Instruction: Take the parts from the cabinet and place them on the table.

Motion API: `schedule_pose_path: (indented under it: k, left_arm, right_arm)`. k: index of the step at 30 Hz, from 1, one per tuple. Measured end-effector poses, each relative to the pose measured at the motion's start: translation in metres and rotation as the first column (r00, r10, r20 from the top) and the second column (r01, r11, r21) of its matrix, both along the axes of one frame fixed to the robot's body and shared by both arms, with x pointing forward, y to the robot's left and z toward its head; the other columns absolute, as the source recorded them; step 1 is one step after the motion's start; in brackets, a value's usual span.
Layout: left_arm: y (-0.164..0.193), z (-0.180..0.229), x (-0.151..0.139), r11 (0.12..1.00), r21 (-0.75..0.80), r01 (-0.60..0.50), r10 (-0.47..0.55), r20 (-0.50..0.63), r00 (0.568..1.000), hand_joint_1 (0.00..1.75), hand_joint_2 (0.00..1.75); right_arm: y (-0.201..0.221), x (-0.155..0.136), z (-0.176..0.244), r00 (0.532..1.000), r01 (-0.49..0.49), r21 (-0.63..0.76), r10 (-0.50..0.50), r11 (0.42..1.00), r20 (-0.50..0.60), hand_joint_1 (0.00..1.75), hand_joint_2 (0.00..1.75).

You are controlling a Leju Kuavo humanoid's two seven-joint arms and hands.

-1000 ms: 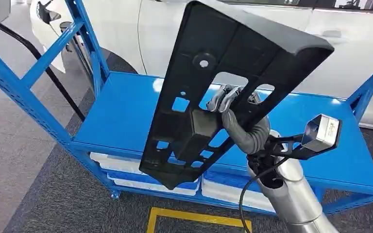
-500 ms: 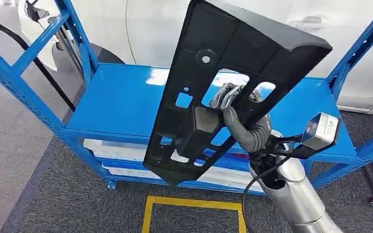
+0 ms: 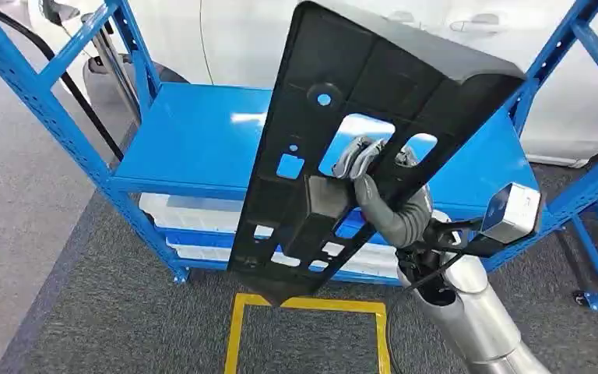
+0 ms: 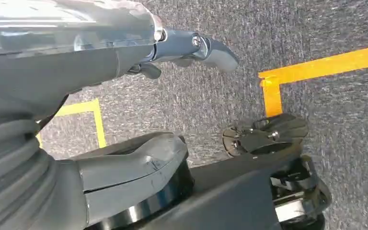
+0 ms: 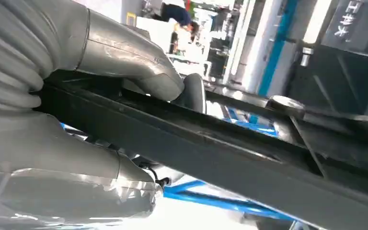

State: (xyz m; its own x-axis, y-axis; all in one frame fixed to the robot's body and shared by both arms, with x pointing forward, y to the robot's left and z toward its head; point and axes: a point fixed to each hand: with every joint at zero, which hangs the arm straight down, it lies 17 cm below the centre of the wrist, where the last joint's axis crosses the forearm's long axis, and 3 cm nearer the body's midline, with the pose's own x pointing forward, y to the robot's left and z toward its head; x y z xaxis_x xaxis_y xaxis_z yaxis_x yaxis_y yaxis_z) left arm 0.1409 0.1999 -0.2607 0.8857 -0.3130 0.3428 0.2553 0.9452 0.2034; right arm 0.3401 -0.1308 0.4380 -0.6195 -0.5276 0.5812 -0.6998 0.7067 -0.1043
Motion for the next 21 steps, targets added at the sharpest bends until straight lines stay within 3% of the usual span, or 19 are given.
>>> schedule_pose_path:
  k: [21]
  left_arm:
    - [-0.004, 0.002, 0.007, 1.000, -0.014, 0.017, -0.017, 0.008, 1.000, 0.00, 1.75]
  right_arm:
    - [-0.005, -0.006, -0.013, 1.000, 0.026, -0.007, -0.026, 1.000, 0.005, 1.75, 1.75]
